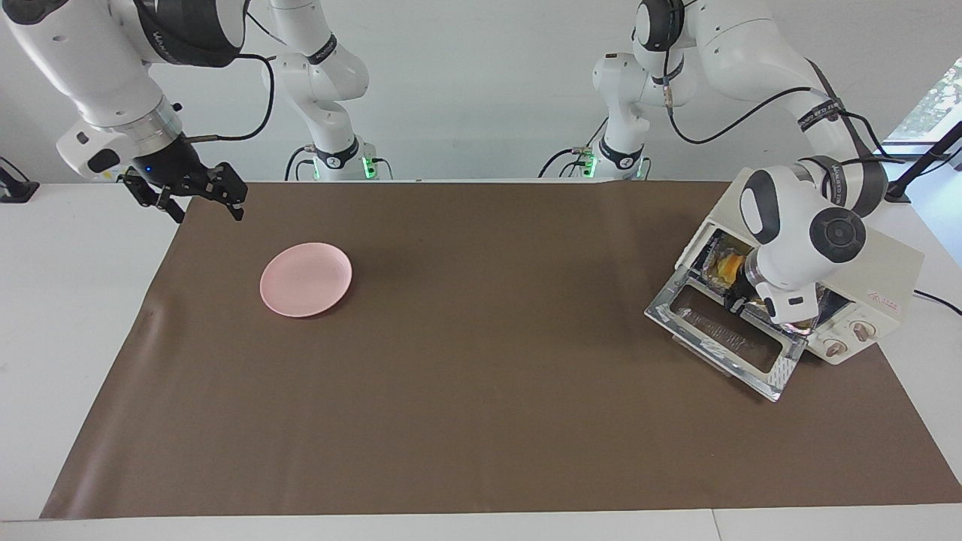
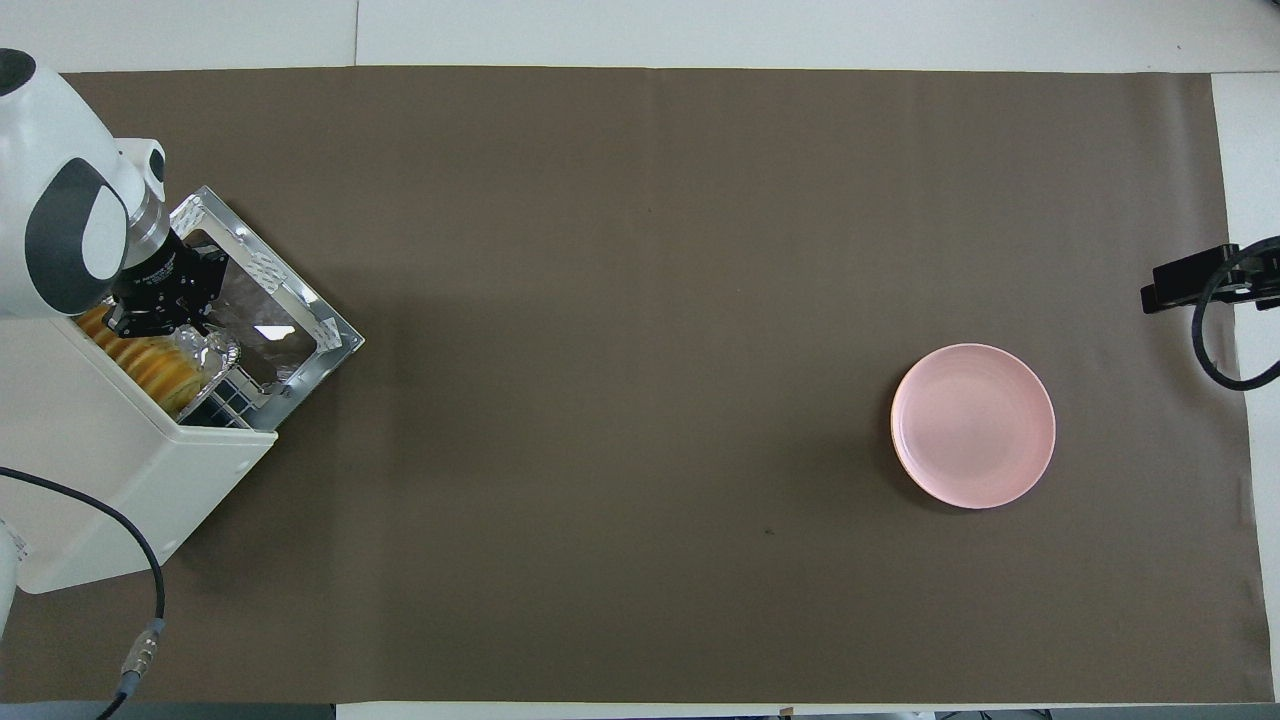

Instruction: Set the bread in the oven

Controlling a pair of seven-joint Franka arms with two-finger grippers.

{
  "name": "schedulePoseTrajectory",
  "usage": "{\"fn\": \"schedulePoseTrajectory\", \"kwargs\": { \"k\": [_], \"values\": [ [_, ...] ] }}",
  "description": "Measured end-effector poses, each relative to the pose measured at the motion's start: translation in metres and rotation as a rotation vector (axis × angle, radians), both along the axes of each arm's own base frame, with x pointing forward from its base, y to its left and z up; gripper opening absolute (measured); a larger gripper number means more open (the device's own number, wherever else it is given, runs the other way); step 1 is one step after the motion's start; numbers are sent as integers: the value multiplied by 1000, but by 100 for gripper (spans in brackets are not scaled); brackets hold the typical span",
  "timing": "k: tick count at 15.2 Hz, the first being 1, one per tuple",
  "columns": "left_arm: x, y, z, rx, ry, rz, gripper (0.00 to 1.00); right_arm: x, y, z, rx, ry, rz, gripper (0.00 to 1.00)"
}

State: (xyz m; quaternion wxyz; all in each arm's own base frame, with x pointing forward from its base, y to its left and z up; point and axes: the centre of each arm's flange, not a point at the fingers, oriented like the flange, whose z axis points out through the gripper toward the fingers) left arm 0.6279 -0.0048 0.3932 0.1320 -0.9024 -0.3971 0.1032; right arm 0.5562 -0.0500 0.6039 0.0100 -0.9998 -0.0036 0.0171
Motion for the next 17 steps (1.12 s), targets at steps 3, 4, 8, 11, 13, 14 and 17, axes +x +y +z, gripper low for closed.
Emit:
{"fn": "schedulePoseTrajectory", "kwargs": {
  "k": [3, 4, 8, 11, 13, 14, 17],
  "values": [
    [-1, 1, 0, -1, 0, 1, 2, 0, 0, 0, 0, 0, 0, 100],
    [-1, 1, 0, -1, 0, 1, 2, 0, 0, 0, 0, 0, 0, 100],
    [-2, 1, -2, -13, 11, -37, 4, 0, 0, 0, 0, 0, 0, 100],
    [-2, 3, -3, -35, 24, -106, 30, 0, 0, 0, 0, 0, 0, 100],
    [-2, 3, -2, -40, 24, -121, 41, 0, 0, 0, 0, 0, 0, 100],
    [-2, 3, -1, -41, 22, -124, 45, 0, 0, 0, 0, 0, 0, 100],
    [-1, 1, 2, -42, 13, -129, 74, 0, 0, 0, 0, 0, 0, 100]
  ]
}}
